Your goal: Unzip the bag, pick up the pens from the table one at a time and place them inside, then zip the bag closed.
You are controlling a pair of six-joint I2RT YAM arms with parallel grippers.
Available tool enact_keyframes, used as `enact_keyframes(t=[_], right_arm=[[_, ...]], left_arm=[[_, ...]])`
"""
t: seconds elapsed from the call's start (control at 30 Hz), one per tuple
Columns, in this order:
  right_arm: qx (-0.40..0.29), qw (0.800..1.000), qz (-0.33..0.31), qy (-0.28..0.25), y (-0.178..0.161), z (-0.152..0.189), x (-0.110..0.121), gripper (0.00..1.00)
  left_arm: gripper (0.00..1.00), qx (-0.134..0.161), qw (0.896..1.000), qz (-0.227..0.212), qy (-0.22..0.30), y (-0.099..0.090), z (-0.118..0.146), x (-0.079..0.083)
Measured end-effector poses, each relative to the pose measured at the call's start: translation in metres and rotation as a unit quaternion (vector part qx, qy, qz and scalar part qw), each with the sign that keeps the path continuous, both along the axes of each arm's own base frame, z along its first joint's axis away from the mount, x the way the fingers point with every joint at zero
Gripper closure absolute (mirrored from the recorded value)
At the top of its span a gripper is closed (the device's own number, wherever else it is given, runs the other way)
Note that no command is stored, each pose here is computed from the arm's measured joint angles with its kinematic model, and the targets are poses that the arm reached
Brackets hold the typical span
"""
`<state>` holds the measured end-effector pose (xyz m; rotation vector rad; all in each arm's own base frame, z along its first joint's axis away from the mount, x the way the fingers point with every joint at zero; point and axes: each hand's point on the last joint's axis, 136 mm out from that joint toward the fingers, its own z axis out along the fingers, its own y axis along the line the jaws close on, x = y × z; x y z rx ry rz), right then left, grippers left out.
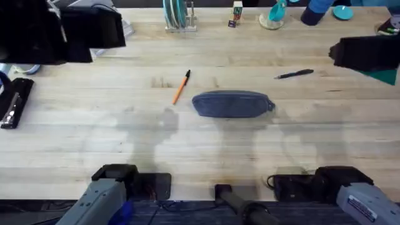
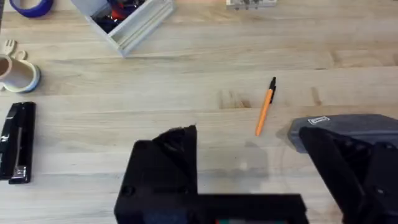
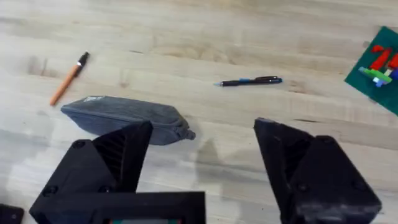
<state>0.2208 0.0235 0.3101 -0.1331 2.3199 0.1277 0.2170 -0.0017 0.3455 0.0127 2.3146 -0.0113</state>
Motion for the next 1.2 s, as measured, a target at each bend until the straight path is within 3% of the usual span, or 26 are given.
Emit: enact_keyframes(t=[0.43, 0.57, 0.73, 0.97, 1.2], right_arm=[[-0.002, 1.000, 0.002, 0.027, 0.000, -0.011, 0.008, 0.005], [-0.003, 1.000, 0.002, 0.027, 0.000, -0.011, 0.008, 0.005], [-0.003, 1.000, 0.003, 0.027, 0.000, -0.011, 0.008, 0.004], [-0.003, 1.000, 0.003, 0.028, 0.000, -0.011, 0.007, 0.005], [-0.003, 1.000, 0.003, 0.030, 0.000, -0.012, 0.007, 0.004]], left_arm=[[0.007, 0.004, 0.999, -0.005, 0.046, 0.000, -0.018, 0.013], [0.006, 0.038, 0.994, -0.065, 0.085, -0.005, -0.032, 0.009], [0.008, 0.074, 0.972, -0.181, 0.129, -0.020, -0.051, 0.007], [0.008, 0.090, 0.944, -0.275, 0.160, -0.031, -0.072, 0.025], [0.006, 0.094, 0.895, -0.419, 0.122, -0.059, -0.077, 0.030]])
